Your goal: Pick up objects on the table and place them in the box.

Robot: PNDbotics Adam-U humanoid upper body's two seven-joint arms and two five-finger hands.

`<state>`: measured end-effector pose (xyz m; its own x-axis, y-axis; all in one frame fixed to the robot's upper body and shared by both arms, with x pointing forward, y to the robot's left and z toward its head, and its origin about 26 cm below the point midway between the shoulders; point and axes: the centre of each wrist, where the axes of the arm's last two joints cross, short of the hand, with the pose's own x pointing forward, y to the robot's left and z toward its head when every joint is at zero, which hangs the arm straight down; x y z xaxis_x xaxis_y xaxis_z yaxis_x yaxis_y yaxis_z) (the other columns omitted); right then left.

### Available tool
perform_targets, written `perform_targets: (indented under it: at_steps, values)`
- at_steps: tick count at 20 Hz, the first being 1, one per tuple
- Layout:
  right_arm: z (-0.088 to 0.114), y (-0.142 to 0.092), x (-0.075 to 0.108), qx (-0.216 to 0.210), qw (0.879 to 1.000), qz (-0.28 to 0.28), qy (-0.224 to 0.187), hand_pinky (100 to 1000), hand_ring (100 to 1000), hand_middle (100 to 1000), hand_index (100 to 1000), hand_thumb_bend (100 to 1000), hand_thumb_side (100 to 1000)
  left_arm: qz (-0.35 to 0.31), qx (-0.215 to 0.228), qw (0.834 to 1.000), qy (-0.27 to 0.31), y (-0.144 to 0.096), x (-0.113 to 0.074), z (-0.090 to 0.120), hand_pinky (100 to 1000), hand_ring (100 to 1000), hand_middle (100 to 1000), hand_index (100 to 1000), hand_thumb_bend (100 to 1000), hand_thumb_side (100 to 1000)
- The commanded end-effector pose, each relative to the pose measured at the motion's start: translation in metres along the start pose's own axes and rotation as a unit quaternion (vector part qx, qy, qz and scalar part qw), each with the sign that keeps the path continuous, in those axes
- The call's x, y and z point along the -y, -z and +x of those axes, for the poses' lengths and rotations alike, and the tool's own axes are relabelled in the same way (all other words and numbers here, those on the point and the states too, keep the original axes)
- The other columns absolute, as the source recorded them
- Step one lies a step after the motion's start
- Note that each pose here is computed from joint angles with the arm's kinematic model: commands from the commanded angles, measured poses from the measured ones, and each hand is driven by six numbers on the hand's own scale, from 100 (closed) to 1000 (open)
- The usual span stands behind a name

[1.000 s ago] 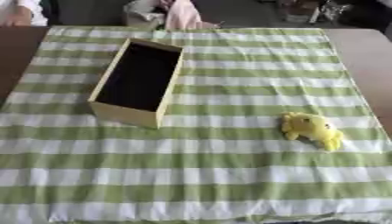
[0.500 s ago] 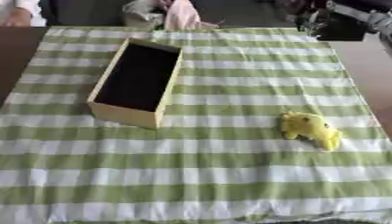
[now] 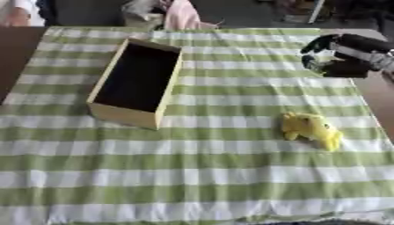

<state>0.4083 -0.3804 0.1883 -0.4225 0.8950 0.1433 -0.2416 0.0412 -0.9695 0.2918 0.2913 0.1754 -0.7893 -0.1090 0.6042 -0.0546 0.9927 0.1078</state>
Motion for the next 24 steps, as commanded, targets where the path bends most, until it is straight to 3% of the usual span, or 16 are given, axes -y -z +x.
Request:
perform_targets:
  at_steps: [1,11,18,24]
  values:
    - [-0.006,-0.014,0.011,-0.003,1.0,-0.016,-0.009,925,892,891,911,100,1000,-0.009,0.011,1.0,0.011,0.004,-0.004,0.007,464,992,875,694,100,746]
    - [-0.009,-0.022,-0.015,0.018,1.0,0.005,0.011,893,845,862,913,100,998,-0.007,0.005,1.0,0.013,0.002,-0.005,0.006,464,993,876,694,100,746]
    - [-0.005,-0.022,-0.024,0.043,0.999,0.031,-0.003,918,849,855,933,117,799,-0.008,0.002,1.0,0.013,0.001,-0.005,0.006,463,996,878,694,100,747]
    - [-0.006,-0.022,-0.029,0.052,0.998,0.036,-0.023,924,854,860,938,131,803,-0.008,0.0,1.0,0.014,0.0,-0.005,0.006,463,996,878,694,100,748]
